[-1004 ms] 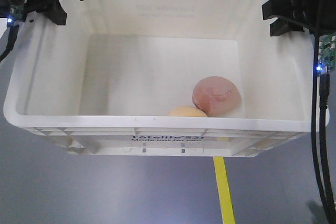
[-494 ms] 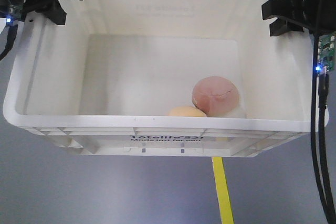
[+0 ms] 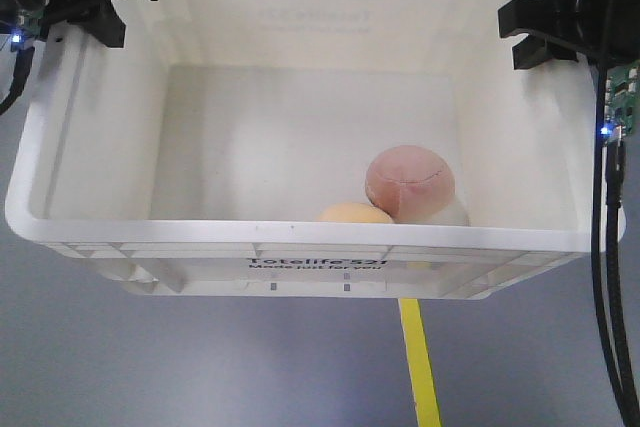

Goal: Place moving items into box and shelve
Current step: 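Continue carrying the crate with both grippers as the base moves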

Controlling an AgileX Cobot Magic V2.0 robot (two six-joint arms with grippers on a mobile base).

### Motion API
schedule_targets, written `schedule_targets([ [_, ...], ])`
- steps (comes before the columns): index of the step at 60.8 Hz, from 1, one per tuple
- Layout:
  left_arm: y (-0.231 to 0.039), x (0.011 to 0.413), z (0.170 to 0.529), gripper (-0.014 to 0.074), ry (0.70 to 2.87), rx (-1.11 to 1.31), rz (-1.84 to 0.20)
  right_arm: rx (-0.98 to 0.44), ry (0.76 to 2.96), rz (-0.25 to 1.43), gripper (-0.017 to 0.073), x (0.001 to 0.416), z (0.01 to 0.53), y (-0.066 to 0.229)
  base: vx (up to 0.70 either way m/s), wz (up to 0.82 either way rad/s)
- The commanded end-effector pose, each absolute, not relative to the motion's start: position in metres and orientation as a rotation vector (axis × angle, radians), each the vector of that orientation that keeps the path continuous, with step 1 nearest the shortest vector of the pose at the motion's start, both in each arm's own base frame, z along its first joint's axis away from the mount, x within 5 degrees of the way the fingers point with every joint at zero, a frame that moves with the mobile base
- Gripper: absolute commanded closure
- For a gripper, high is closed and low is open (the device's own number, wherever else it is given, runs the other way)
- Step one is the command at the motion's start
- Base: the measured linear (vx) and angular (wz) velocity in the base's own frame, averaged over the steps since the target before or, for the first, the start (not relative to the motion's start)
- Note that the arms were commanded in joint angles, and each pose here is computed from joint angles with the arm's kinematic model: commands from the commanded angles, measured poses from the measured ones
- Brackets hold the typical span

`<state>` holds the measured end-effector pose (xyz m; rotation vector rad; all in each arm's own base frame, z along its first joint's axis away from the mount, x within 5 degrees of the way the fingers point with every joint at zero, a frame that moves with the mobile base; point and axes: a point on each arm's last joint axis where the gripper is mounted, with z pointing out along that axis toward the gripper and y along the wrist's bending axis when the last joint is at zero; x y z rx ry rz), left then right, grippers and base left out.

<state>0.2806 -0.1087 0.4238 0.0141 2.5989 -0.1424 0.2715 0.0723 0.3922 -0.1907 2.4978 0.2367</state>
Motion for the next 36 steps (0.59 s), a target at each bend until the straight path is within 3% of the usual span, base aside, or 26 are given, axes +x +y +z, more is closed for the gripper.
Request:
schedule_targets([
  [1,-0.1147,0.2658,0.4538,0.0597,2.461,0.029,-0.329,-0.167,2.279,0.384,0.0565,0.2659,0.4274,0.0806,0.5,-0.07],
  [18,-0.1147,0.2658,0.4538,0.0597,2.461,0.029,-0.329,-0.167,2.279,0.384,0.0565,0.2659,0.4274,0.0806,0.47,-0.16],
  [36,-0.1147,0.2658,0.4538,0.0597,2.461,0.029,-0.329,-0.167,2.279,0.384,0.0565,0.2659,0.4274,0.0806,0.41,-0.38],
])
